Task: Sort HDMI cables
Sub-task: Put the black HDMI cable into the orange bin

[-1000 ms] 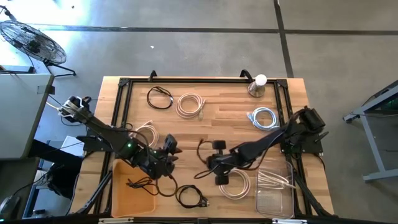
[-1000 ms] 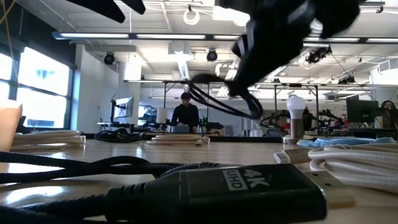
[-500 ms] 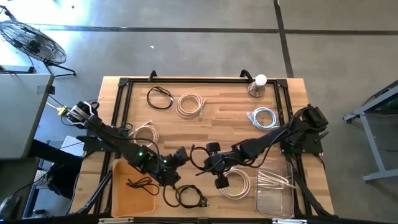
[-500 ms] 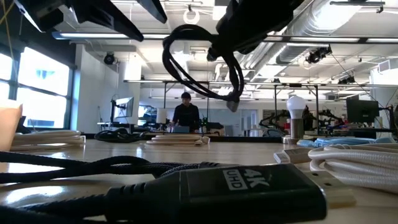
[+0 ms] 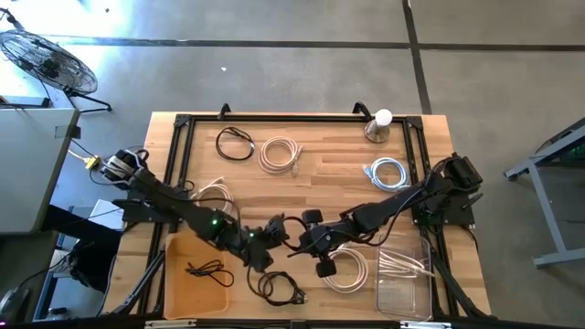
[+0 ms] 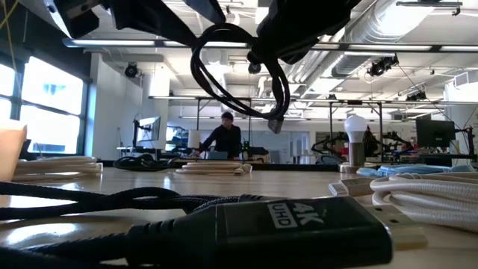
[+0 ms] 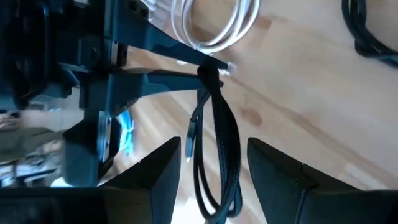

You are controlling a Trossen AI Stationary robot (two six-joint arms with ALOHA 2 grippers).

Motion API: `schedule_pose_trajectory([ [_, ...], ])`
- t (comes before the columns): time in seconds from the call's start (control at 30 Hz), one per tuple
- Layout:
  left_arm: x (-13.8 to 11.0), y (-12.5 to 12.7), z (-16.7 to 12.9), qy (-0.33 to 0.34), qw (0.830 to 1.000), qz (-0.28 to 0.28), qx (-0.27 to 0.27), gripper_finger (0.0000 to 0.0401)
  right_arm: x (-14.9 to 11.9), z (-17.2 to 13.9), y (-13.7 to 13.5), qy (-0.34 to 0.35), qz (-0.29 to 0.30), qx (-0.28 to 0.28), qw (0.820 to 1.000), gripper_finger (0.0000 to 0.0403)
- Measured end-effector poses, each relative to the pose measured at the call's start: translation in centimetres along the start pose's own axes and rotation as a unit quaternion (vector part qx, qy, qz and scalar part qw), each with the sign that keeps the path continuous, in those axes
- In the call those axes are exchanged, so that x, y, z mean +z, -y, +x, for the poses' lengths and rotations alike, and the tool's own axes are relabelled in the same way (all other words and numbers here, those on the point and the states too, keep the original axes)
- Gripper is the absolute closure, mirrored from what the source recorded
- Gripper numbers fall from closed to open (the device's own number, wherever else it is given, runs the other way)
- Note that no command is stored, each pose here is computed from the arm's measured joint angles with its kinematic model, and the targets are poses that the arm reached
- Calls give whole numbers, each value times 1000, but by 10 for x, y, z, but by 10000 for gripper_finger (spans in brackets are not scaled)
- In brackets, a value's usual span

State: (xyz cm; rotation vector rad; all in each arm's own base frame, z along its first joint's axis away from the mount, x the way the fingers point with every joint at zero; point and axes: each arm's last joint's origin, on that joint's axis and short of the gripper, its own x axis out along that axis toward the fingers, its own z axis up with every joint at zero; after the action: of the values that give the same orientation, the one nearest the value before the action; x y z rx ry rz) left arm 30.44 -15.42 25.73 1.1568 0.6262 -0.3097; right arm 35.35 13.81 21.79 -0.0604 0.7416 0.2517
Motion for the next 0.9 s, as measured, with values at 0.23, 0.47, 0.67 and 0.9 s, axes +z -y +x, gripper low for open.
schedule_pose_trajectory([
  [0.23,-8,-8,7,25,999,-22,-26,222,0,0,-1,-1,-1,1,1000,387],
  [0.47,-9,-9,7,23,999,-31,-26,222,0,0,-1,-1,-1,1,1000,387],
  [0.67,-10,-9,7,21,999,-33,-24,236,0,0,-1,-1,-1,1,1000,387],
  [0.9,-11,-5,7,12,999,-32,-39,378,0,0,-1,-1,0,0,1000,387],
])
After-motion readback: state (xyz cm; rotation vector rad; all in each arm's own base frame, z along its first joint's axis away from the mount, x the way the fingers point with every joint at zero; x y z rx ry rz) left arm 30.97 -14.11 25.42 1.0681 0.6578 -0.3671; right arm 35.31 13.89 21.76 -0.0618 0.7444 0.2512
